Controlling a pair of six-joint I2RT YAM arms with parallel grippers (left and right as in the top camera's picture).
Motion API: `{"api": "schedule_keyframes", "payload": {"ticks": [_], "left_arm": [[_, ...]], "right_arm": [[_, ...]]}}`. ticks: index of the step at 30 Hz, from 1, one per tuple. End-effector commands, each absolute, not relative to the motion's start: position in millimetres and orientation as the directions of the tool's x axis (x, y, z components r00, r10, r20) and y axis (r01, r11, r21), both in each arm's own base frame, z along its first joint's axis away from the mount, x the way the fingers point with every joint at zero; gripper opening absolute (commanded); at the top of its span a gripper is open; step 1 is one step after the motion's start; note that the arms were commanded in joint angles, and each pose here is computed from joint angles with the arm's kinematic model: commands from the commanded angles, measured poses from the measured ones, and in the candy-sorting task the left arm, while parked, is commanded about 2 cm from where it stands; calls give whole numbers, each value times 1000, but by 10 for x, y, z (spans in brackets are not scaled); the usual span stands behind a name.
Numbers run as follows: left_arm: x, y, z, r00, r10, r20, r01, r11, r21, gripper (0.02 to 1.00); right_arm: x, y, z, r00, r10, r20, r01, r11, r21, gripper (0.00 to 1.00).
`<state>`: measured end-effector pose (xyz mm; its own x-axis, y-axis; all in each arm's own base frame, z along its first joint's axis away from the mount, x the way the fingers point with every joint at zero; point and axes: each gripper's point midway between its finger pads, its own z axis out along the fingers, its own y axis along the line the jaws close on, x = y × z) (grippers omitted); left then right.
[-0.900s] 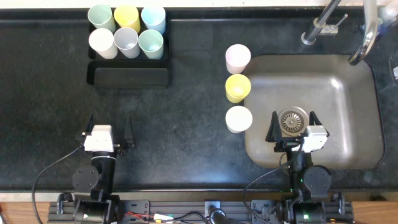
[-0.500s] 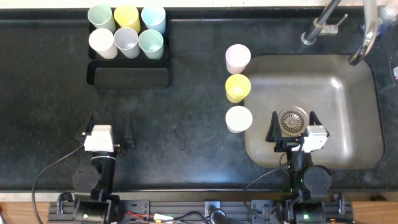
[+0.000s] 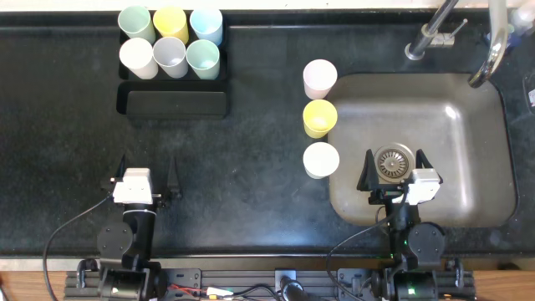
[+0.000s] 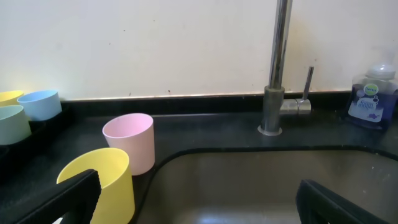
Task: Store Cups
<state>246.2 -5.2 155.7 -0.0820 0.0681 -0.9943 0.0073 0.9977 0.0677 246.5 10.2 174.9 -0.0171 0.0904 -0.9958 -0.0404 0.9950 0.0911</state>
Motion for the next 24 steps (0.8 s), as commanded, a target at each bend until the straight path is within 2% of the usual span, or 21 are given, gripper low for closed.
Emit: {"api": "schedule_keyframes", "payload": {"ticks": [1, 7, 13, 17, 21, 24], "left_arm": [[2457, -59, 1569, -75, 87, -993, 12, 996, 86, 998], [2449, -122, 1605, -78, 83, -994, 49, 996, 80, 996], [2476, -337, 2054, -195, 63, -979, 173, 984, 29, 998], [2703, -526, 2424, -378, 35, -925, 254, 965, -67, 998], [3061, -687, 2756, -606, 54, -794, 287, 945, -155, 998], [3278, -880, 3021, -722, 52, -690, 276, 936, -219, 998]], "right_arm": [[2466, 109, 1719, -15, 84, -996, -45, 995, 85, 998], [2466, 109, 1719, -15, 84, -996, -45, 995, 85, 998], [2466, 109, 1719, -15, 84, -996, -45, 995, 85, 998], [2466, 109, 1719, -15, 84, -996, -45, 995, 85, 998], [2466, 109, 1719, -15, 84, -996, -45, 995, 85, 996], [2466, 109, 1719, -15, 84, -996, -45, 995, 85, 998]]}}
